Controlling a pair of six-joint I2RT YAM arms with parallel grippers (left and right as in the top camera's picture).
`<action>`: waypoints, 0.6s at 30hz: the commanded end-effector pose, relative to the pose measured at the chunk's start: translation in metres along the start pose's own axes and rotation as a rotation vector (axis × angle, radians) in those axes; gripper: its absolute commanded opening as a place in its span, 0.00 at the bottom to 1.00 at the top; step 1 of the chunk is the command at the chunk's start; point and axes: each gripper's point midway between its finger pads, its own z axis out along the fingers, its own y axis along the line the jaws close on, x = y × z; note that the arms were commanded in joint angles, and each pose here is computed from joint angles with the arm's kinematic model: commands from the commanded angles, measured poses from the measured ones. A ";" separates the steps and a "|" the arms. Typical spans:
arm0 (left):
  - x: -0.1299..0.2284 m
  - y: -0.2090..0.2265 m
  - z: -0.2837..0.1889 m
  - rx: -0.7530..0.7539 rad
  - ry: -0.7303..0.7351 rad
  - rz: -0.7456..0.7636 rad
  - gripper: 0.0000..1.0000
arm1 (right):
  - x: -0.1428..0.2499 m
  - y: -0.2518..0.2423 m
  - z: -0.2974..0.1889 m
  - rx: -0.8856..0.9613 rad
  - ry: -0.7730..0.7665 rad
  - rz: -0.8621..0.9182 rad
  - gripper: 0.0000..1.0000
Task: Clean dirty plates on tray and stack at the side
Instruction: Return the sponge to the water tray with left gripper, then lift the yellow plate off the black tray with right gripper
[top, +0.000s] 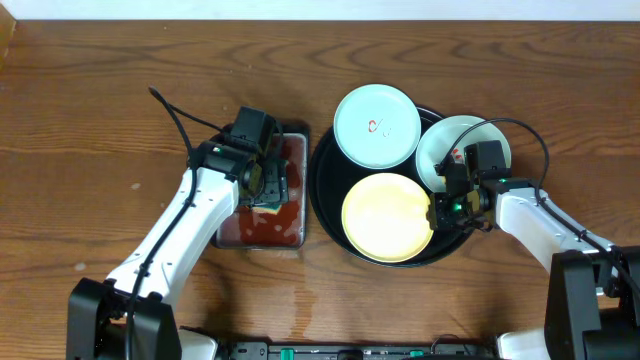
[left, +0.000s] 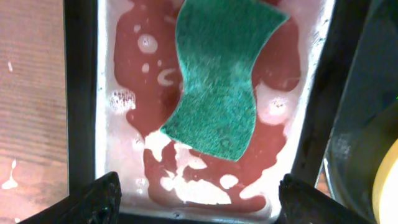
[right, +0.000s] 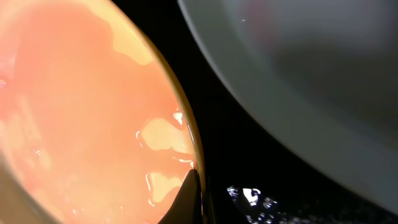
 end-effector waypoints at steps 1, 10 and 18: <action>0.006 0.003 0.003 -0.010 0.021 0.008 0.82 | 0.006 0.016 0.003 -0.096 0.029 -0.002 0.01; 0.015 0.006 0.009 -0.021 0.045 0.010 0.82 | 0.000 0.028 -0.006 -0.149 -0.006 -0.019 0.01; 0.014 0.006 0.009 -0.020 0.044 0.009 0.82 | -0.024 0.027 -0.046 -0.052 -0.175 -0.081 0.01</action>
